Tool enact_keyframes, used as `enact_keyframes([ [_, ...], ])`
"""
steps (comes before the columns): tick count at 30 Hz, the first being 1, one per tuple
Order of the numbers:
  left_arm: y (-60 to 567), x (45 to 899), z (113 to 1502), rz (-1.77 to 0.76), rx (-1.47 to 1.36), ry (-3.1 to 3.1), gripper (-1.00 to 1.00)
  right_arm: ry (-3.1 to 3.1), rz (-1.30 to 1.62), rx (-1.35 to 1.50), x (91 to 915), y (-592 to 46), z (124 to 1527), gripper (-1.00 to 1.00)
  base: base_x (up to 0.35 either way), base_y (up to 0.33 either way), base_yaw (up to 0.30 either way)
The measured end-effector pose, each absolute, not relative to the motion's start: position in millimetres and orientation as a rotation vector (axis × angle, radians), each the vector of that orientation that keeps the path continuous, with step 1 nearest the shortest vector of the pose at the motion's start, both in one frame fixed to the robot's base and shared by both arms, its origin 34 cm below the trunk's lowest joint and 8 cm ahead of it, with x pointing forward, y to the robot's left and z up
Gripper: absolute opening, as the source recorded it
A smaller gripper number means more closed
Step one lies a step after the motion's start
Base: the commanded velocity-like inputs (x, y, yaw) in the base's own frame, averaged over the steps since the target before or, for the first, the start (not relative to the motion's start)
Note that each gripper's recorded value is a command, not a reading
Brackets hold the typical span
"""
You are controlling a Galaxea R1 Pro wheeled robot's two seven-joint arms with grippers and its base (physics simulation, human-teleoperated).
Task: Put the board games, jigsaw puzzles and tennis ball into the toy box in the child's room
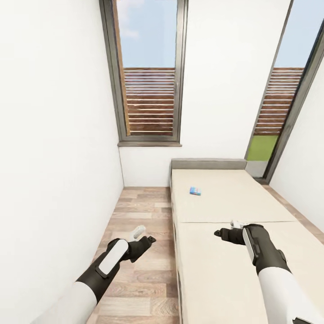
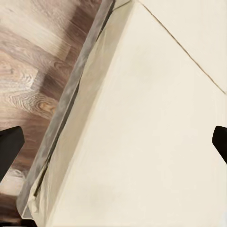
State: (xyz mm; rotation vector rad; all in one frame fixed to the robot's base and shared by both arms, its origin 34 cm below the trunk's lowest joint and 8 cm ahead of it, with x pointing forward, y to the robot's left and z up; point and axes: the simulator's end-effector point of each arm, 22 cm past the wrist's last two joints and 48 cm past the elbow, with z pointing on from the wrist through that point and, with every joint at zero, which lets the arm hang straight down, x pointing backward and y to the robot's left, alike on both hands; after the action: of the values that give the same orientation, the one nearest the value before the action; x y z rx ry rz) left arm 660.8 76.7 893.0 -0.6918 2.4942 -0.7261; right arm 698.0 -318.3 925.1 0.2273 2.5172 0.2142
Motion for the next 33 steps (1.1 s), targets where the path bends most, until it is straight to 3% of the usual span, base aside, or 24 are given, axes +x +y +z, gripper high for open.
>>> enact_keyframes([
  [21,75.2,660.8,893.0,-0.734,-0.689,2.492,1.00,2.518,0.214,0.228,698.1,-318.3,924.8,1.00,0.047,0.067,0.000],
  [33,75.3,660.8,893.0,-0.734,-0.690,2.492,1.00,2.518,0.213,0.228,698.0,-318.7,924.8,1.00,0.002,0.174,0.000],
])
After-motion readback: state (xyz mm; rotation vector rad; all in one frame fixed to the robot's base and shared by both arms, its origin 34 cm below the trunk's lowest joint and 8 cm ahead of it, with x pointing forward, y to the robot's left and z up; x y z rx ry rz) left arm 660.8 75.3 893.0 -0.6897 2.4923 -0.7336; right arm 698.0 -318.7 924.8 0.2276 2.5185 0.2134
